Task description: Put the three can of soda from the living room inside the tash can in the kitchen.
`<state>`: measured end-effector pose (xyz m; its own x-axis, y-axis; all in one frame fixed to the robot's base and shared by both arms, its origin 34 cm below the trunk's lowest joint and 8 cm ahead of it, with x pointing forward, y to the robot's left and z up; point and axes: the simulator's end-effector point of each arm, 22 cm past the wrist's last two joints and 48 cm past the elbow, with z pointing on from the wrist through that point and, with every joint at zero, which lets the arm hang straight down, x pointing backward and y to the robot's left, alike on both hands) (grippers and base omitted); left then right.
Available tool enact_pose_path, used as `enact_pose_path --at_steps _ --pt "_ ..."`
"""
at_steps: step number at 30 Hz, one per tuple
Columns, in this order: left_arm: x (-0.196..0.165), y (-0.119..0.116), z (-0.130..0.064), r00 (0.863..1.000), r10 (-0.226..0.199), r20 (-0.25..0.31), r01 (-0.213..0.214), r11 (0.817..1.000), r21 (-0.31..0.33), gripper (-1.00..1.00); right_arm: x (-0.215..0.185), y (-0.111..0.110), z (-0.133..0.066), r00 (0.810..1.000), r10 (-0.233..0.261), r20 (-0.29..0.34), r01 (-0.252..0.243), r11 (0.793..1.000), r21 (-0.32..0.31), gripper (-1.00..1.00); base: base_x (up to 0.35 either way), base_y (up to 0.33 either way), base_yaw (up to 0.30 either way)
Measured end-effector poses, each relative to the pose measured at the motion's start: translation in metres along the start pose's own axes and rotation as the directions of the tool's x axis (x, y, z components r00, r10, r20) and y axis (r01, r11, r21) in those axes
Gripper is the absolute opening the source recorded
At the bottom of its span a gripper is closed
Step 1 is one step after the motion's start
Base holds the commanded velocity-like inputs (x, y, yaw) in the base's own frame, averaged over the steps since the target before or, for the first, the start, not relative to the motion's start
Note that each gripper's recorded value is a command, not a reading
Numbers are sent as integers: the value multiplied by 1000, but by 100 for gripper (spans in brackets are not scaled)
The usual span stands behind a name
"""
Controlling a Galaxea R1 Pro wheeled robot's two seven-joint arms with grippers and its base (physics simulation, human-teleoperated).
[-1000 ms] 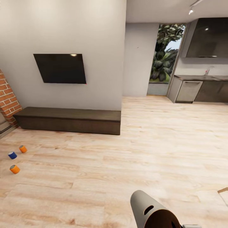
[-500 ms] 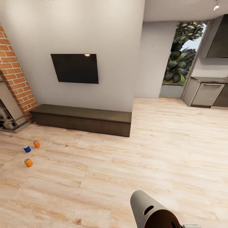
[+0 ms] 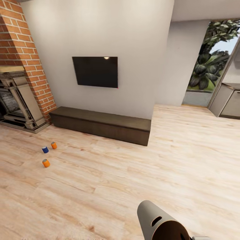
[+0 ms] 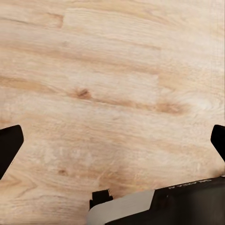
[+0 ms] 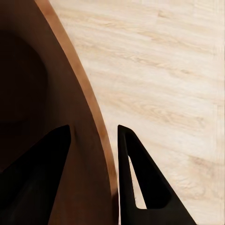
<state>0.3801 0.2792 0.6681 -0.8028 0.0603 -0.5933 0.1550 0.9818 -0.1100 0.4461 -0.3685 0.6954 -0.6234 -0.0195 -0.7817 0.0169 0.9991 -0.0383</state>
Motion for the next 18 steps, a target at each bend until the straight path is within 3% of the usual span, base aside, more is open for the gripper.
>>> enact_pose_path --at_steps 1,4,7,13,18 --pt "-2 3 0 1000 -8 5 8 1000 -7 100 0 0 0 1000 0 0 0 1000 0 -100 0 122 236" --pt "-11 22 -3 995 -92 41 94 994 -49 100 0 0 0 1000 -1 0 1 1000 -1 -100 0 124 230" --pt "-15 37 -6 987 -144 66 149 986 -79 100 0 0 0 1000 -1 0 1 1000 -1 -100 2 126 203" --pt "-27 60 -7 983 -162 89 171 980 -105 100 0 1 0 1000 -4 -1 4 1000 -4 -100 71 122 140" --pt "-75 73 6 976 -158 147 175 979 -108 100 0 0 0 1000 0 0 0 1000 0 -100 157 104 31"
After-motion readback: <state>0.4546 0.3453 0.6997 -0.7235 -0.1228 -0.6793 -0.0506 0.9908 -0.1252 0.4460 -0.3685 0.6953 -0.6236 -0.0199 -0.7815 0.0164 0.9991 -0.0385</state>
